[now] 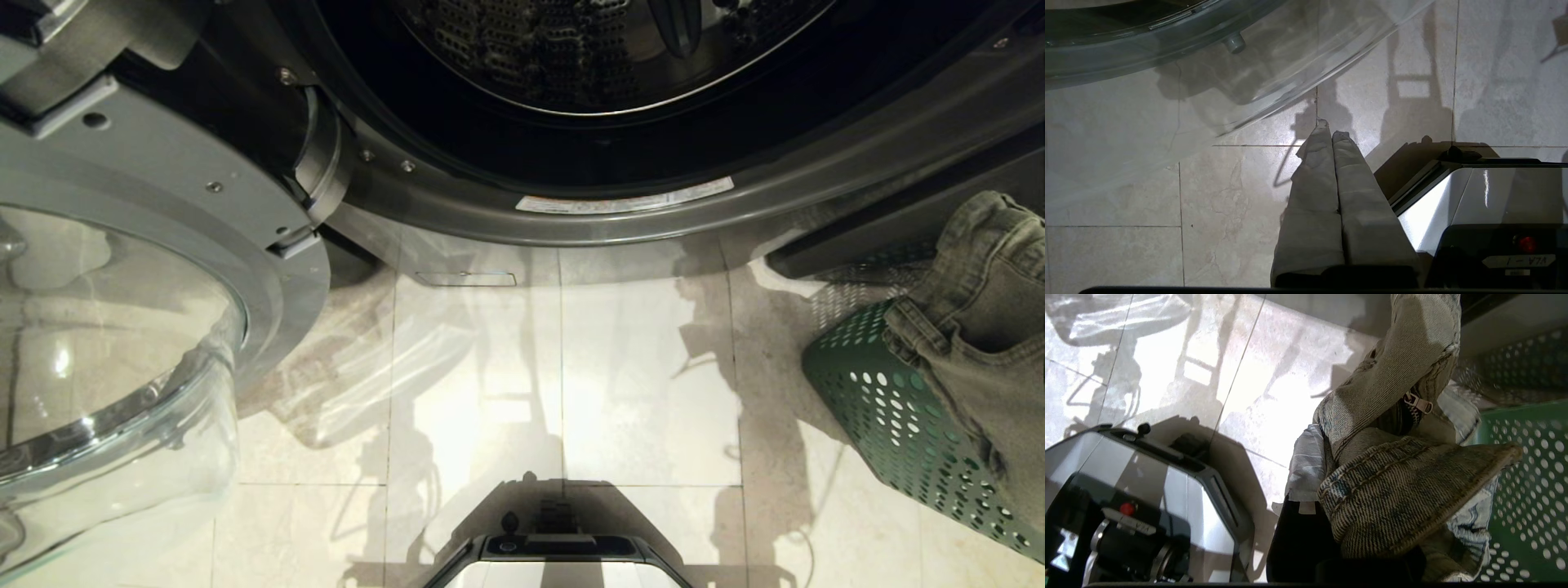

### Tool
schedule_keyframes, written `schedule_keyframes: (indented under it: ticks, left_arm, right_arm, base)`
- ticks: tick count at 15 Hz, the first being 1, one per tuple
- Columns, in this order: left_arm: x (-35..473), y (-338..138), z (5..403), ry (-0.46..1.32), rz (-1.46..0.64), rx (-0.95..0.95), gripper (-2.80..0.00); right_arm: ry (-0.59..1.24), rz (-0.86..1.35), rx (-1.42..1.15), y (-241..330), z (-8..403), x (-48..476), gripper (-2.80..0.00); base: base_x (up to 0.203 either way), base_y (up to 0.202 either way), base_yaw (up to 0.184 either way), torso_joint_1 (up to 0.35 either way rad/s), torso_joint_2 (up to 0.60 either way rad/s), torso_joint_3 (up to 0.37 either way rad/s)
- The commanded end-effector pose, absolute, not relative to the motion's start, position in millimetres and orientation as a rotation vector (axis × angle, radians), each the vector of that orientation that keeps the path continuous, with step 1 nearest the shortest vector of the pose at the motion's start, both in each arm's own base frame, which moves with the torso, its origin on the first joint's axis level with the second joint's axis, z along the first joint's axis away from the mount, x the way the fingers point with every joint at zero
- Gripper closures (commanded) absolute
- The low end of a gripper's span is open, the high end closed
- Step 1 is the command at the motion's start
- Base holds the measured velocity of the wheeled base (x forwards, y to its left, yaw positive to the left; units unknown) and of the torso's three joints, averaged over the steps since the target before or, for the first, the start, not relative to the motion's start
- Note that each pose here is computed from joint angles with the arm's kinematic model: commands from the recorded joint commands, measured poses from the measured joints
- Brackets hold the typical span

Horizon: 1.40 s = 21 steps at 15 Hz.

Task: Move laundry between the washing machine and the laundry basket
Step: Pick a cloth and place it into the basket

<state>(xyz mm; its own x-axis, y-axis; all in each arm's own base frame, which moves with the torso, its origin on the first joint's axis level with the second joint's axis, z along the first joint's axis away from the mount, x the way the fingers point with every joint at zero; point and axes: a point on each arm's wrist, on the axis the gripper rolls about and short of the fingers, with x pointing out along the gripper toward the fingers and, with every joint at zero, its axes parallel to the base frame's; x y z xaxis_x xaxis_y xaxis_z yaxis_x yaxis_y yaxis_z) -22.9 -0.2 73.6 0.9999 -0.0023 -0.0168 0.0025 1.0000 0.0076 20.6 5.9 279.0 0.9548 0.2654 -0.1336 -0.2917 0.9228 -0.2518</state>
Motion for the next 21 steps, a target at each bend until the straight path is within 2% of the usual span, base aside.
schedule_keyframes:
  ticks: [1, 8, 14, 18, 21]
  left_arm:
    - [-23, 0, 74, 0.014, -0.002, 0.008, 0.00]
    - [-23, 0, 74, 0.015, -0.002, 0.008, 0.00]
    - [-23, 0, 74, 0.014, -0.002, 0.006, 0.00]
    - [-23, 0, 74, 0.014, -0.002, 0.006, 0.00]
    - [-23, 0, 74, 0.014, -0.002, 0.006, 0.00]
  right_arm:
    - [0.172, 0.299, -0.273, 11, 280, 60, 0.00]
    - [0.039, 0.333, -0.272, 48, 281, 197, 0.00]
    - [-0.058, 0.556, -0.256, 141, 297, 191, 0.00]
    - [-0.137, 0.494, -0.216, 180, 330, 215, 0.00]
    - [-0.133, 0.446, -0.215, 189, 331, 222, 0.00]
  base:
    - [0.000, 0.000, 0.000, 0.000, 0.00, 0.000]
    - [0.000, 0.000, 0.000, 0.000, 0.00, 0.000]
    - [0.000, 0.000, 0.000, 0.000, 0.00, 0.000]
    - [0.000, 0.000, 0.000, 0.000, 0.00, 0.000]
    - [0.000, 0.000, 0.000, 0.000, 0.00, 0.000]
